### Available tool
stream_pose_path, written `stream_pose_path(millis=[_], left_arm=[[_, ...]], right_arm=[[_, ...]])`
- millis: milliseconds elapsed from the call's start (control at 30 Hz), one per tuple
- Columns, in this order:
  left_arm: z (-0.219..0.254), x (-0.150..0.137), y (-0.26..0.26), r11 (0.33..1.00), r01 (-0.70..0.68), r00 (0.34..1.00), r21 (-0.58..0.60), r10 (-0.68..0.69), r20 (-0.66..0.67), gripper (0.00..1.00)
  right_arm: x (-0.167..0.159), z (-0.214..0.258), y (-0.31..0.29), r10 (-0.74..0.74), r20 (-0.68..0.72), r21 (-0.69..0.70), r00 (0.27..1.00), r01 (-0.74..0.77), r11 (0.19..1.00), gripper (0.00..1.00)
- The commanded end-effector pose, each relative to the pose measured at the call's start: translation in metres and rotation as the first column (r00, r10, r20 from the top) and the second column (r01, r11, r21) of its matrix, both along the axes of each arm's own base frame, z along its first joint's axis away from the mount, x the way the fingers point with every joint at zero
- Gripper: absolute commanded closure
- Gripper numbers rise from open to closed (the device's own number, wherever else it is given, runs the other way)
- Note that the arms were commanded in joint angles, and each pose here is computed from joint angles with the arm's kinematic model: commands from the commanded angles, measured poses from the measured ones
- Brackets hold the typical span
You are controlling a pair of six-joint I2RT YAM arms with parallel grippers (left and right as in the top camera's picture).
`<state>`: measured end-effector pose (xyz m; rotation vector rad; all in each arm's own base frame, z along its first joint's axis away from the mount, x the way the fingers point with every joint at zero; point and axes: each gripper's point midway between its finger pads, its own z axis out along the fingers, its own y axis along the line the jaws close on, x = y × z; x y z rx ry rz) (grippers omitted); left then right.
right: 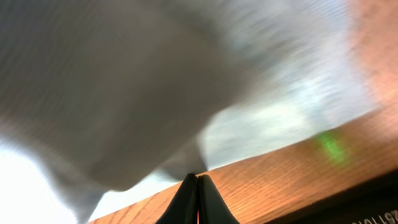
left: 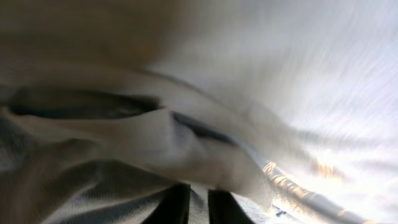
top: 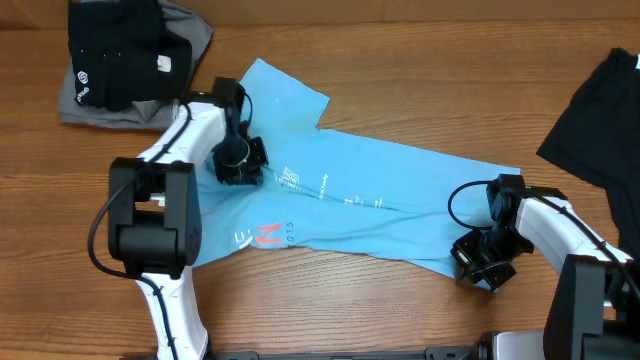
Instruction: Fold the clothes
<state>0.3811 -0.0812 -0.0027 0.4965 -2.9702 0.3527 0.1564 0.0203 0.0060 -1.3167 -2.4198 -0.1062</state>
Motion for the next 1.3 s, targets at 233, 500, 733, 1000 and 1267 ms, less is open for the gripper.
stream_pose_path(millis=[233,500,733,1000,1267], left_arm=[[-0.038,-0.004,0.089,0.979,-0.159,0.983,0.128,0.169,-0.071,0.74],[0.006,0.013,0.067,0.995,-0.095,0.993,0.005,0.096,-0.071,0.75],[0.056,0.023,0.037,1.000,0.006,1.000,-0.004,-0.006,-0.005,0.78],[0.094,0.025,0.003,0.990,0.117,0.985,0.074,-0.125,0.117,0.31],[0.091,0.019,-0.007,0.986,0.145,0.984,0.079,-0.152,0.095,0.07]], right_arm=[[-0.005,-0.001,-0.020,-0.098,-0.027,-0.151,0.995,0.093,0.984,0.96],[0.007,0.005,-0.026,-0.084,0.012,-0.152,0.996,0.085,0.985,0.96],[0.041,0.041,-0.039,-0.016,0.150,-0.197,0.989,0.046,0.979,0.96],[0.077,0.049,0.003,0.237,0.373,0.006,0.897,-0.257,0.966,0.84],[0.060,0.019,0.023,0.227,0.344,0.097,0.911,-0.275,0.957,0.96]])
